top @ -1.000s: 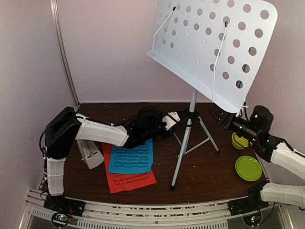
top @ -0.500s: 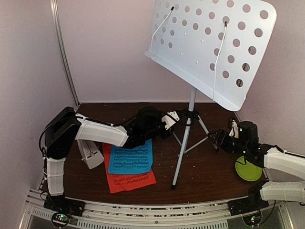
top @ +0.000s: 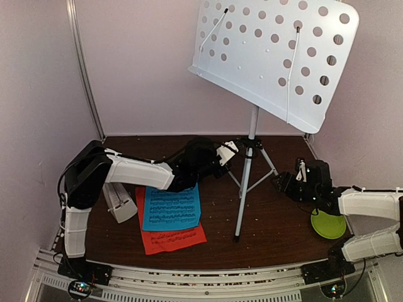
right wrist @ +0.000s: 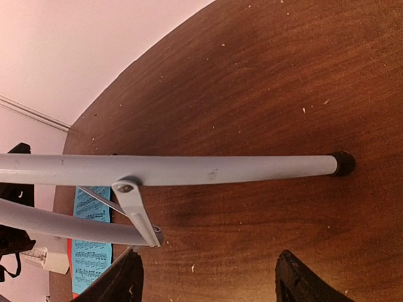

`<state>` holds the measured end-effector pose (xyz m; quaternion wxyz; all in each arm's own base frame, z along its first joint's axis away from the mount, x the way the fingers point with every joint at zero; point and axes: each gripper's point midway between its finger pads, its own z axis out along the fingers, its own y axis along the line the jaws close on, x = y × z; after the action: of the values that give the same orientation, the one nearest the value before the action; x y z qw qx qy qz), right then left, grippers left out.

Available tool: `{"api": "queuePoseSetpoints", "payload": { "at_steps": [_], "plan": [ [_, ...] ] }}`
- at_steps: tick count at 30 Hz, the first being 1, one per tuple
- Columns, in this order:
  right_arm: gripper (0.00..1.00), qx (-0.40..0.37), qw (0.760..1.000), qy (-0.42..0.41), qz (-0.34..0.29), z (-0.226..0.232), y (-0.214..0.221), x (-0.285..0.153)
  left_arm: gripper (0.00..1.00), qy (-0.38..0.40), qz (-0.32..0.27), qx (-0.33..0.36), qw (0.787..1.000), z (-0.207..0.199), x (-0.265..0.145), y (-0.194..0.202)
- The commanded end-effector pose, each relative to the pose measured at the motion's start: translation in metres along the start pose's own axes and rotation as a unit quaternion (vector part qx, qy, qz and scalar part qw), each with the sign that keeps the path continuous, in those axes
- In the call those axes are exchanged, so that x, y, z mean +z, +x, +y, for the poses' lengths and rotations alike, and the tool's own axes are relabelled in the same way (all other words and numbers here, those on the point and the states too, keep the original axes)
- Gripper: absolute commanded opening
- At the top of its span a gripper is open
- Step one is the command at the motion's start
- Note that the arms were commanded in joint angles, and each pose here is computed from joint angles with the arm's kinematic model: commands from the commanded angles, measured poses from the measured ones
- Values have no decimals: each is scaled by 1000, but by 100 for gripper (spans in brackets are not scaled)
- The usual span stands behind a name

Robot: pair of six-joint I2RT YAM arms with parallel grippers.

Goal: Set up the instrument practice props

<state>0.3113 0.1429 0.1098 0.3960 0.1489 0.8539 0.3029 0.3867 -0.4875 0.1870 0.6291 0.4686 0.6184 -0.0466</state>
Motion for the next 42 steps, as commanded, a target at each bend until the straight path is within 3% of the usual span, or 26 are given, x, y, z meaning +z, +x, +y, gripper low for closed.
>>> {"api": "queuePoseSetpoints", "payload": {
  "at_steps": [1, 13, 22, 32, 42],
  "plan": [
    [72, -15, 999, -17, -44, 22, -34, 9, 0, -97, 33, 4, 995, 66, 10, 14],
    [70, -49, 997, -42, -41, 55, -61, 40, 0, -155, 40, 31, 987, 128, 39, 37],
    [72, -81, 994, -77, -13, 71, -52, 35, 0, -218, 102, 31, 970, 174, 43, 74],
    [75, -166, 976, -141, -8, 120, -21, 35, 0, -262, 159, -45, 951, 173, 6, 99],
    [72, -227, 962, -152, 23, 156, 23, 75, 0, -288, 220, -54, 930, 160, -23, 110]
  ]
}}
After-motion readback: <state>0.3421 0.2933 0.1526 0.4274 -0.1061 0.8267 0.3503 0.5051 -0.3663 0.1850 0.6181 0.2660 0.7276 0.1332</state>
